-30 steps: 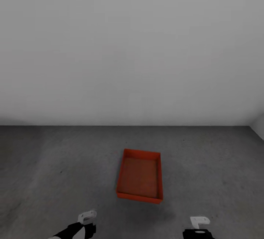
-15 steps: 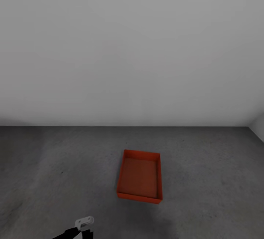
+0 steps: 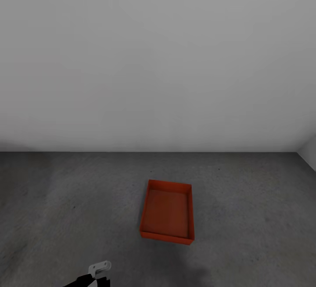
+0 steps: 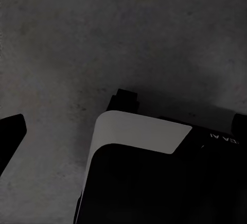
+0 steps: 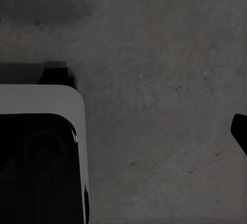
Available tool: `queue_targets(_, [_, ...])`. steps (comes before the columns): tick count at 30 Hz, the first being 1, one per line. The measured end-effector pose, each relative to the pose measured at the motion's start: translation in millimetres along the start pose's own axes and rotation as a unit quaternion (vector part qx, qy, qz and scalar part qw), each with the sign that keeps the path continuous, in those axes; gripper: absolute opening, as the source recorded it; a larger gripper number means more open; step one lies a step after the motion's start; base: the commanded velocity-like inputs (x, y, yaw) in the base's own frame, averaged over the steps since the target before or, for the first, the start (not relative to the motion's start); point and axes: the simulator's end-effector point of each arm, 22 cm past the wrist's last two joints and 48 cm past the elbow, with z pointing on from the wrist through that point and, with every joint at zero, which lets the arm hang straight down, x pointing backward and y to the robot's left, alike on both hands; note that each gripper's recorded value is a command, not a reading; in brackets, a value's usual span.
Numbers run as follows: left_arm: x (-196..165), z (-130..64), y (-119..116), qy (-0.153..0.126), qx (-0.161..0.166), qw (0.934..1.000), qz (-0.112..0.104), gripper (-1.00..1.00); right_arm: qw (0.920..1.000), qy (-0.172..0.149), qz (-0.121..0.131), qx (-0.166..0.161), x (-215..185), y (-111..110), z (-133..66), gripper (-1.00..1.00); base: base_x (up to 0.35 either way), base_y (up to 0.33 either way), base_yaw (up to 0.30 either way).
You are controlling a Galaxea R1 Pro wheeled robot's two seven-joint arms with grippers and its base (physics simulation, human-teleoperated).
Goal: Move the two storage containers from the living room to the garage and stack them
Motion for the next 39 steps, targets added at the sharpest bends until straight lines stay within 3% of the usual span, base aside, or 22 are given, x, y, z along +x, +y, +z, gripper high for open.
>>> queue_targets(26, [0.0, -0.1, -1.0, 0.005, 0.000, 1.0000, 0.001, 1.00, 1.0000, 0.003, -0.003, -0.003, 4.1, 2.3, -0.2, 1.00, -0.305, 0.034, 0.000])
queue_targets(39, [-1.1, -0.9, -6.9, 0.000, 0.005, 1.0000, 0.001, 1.00, 0.9999, -0.003, -0.002, -0.010, -2.3, 14.4, -2.4, 1.00, -0.039, 0.008, 0.000])
